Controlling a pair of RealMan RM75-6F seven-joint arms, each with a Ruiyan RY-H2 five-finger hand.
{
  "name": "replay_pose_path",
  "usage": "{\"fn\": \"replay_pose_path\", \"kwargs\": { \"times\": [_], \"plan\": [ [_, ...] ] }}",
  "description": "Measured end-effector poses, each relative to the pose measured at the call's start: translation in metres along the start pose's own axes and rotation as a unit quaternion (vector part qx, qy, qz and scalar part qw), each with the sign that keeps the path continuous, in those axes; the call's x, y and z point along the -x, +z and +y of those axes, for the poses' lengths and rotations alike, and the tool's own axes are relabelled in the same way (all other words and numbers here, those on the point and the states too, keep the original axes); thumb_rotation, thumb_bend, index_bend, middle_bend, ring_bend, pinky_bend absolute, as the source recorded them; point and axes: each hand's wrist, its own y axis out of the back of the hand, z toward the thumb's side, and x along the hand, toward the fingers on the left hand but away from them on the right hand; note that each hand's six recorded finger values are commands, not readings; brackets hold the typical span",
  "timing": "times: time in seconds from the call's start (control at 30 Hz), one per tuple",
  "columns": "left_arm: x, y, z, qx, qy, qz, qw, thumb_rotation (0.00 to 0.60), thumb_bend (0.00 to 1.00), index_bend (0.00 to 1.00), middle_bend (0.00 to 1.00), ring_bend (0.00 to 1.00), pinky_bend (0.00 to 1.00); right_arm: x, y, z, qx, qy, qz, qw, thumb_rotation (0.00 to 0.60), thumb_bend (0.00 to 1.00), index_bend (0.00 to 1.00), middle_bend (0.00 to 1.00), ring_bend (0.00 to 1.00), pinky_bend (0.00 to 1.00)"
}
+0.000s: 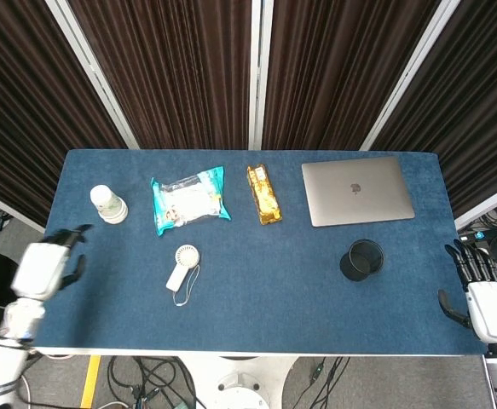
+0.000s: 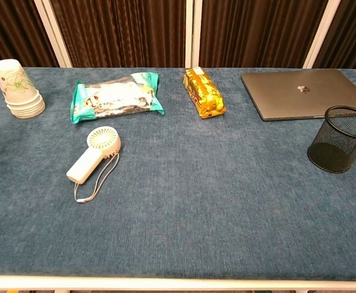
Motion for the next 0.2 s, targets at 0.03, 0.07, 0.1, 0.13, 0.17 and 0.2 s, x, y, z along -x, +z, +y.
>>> {"fn": "replay_pose_path", "kwargs": {
  "times": [0.03,0.07,0.1,0.13,0.17,0.2],
  "plan": [
    [0.006,-0.010,0.006,-0.006,0.009,0.012,0.9999,0.600,0.21,0.16,0.13,0.04,0.20,-0.001,0.000,-0.001,0.000,0.000,0.000,1.0000,0.600,0.36,0.00,0.00,0.00,0.00],
    [0.010,-0.016,0.009,-0.009,0.016,0.020,0.9996,0.600,0.18,0.16,0.12,0.04,0.19,-0.001,-0.001,-0.002,0.001,0.000,0.000,1.0000,0.600,0.36,0.00,0.00,0.00,0.00],
    [0.014,-0.021,0.012,-0.010,0.022,0.026,0.9994,0.600,0.14,0.16,0.12,0.03,0.17,-0.001,-0.001,-0.002,0.000,0.000,0.000,1.0000,0.600,0.36,0.00,0.00,0.00,0.00],
    [0.019,-0.026,0.015,-0.009,0.030,0.033,0.9990,0.600,0.13,0.16,0.12,0.03,0.17,-0.001,-0.002,-0.001,0.000,-0.001,-0.001,1.0000,0.600,0.36,0.00,0.00,0.00,0.00],
    [0.022,-0.030,0.016,-0.007,0.035,0.037,0.9987,0.600,0.11,0.16,0.12,0.03,0.16,-0.001,-0.002,-0.001,0.000,-0.002,-0.001,1.0000,0.600,0.36,0.00,0.00,0.00,0.00],
    [0.024,-0.033,0.017,-0.007,0.039,0.039,0.9984,0.600,0.09,0.16,0.12,0.03,0.16,-0.002,-0.003,0.000,0.000,-0.003,-0.002,1.0000,0.600,0.36,0.00,0.00,0.00,0.00]
  ]
}}
